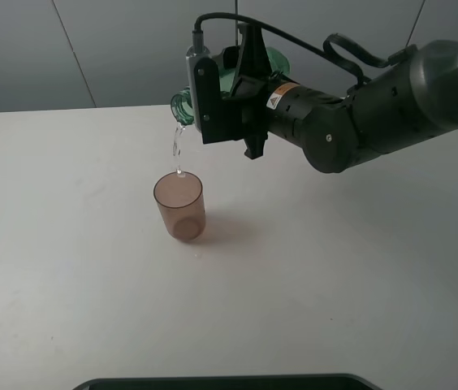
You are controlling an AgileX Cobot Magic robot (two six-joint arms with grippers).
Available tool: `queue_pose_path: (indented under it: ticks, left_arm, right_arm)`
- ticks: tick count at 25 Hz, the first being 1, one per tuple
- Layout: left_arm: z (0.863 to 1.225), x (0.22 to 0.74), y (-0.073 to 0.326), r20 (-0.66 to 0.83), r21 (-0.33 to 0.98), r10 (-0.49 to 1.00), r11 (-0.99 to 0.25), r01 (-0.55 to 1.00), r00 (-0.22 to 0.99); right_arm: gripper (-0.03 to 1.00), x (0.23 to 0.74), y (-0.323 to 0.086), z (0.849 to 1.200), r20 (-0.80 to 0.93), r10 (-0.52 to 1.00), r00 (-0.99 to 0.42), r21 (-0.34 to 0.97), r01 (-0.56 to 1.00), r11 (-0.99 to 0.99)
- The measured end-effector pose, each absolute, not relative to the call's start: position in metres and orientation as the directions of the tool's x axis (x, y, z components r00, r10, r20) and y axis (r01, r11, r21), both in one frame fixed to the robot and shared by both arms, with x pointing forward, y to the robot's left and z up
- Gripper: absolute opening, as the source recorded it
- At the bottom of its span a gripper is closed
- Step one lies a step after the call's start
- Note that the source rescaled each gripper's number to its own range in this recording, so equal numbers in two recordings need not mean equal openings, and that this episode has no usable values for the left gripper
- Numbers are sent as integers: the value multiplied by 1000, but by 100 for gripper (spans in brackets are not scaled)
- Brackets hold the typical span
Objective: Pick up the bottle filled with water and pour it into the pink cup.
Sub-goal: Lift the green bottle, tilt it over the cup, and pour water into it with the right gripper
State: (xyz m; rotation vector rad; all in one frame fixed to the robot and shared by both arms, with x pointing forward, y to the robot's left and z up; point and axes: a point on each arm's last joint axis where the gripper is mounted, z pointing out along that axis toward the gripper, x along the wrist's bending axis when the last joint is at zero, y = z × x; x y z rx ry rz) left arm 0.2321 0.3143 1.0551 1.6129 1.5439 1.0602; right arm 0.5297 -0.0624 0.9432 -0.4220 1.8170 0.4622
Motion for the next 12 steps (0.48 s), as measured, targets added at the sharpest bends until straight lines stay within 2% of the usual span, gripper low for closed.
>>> queue_pose_path:
  ticks: [12]
  left_arm:
    - [1055,232,314,111,883,993,-88,461,-24]
  right_arm:
    - [0,530,-62,943,-962,-85,-260,63,-514,855]
